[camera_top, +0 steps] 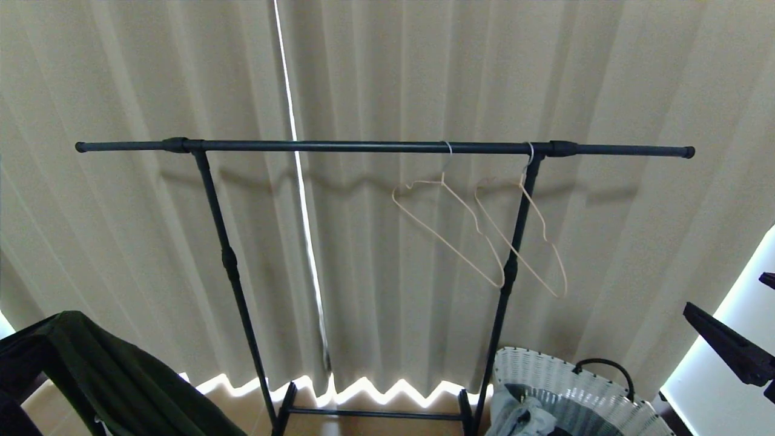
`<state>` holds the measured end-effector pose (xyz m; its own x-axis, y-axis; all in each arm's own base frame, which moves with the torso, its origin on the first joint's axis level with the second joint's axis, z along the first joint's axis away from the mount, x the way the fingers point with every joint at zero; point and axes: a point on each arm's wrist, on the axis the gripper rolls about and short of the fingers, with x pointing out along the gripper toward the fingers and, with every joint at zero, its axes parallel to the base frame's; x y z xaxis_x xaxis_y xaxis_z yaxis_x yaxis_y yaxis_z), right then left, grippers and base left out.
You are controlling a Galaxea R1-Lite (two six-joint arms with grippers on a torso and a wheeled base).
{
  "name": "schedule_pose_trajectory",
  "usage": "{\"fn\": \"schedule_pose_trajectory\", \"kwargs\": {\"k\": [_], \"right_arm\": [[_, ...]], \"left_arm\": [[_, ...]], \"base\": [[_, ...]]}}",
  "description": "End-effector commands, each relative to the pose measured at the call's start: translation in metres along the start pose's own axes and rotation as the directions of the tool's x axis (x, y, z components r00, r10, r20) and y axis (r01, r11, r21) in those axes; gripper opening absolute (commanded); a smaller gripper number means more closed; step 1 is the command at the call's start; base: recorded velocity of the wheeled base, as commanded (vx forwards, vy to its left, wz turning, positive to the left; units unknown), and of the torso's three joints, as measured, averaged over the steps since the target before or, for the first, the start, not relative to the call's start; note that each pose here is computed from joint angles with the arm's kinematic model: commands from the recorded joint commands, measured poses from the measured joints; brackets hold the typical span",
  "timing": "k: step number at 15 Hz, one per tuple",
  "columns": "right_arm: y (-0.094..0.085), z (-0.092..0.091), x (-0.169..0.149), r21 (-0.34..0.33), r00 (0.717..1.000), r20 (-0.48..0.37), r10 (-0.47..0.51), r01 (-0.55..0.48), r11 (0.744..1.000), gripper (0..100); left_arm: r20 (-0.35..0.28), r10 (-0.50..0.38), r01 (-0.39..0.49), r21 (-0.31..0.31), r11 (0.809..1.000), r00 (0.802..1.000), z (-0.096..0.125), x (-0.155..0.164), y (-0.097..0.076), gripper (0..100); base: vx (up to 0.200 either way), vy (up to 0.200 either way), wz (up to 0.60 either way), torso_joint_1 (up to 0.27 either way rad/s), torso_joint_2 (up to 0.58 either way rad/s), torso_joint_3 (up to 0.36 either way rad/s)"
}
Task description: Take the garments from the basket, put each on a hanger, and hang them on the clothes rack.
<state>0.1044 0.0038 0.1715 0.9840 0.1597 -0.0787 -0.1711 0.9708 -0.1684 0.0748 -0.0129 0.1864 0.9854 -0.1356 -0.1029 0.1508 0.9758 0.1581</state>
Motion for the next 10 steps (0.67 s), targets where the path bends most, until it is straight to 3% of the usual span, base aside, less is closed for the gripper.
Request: {"fn": "schedule_pose_trajectory", "kwargs": {"k": [1,7,9,10], "right_arm": [[0.000,-0.001,0.000,0.001,1.000,-0.006,0.002,-0.002,1.000,100],[0.002,-0.006,-0.001,0.004,1.000,-0.024,0.010,-0.010,1.000,100],[0.003,-0.010,-0.002,0.006,0.999,-0.041,0.019,-0.019,1.000,100],[0.003,-0.013,0.001,0.022,0.993,-0.115,0.029,-0.027,0.999,100]], "left_arm": [[-0.001,0.000,0.000,0.000,1.000,1.000,0.000,0.000,0.000,0],[0.001,-0.002,0.002,0.002,1.000,1.000,0.000,0.000,0.000,0],[-0.004,-0.022,0.022,0.002,1.000,1.000,-0.004,0.000,-0.001,0],[0.008,-0.051,0.051,-0.004,0.999,0.999,-0.007,-0.004,-0.002,0]], "base": [[0.200,0.000,0.00,-0.002,0.00,-0.007],[0.200,0.000,0.00,0.003,0.00,0.000],[0.000,0.000,0.00,0.000,0.00,0.000],[0.000,0.000,0.00,0.000,0.00,0.000]]}}
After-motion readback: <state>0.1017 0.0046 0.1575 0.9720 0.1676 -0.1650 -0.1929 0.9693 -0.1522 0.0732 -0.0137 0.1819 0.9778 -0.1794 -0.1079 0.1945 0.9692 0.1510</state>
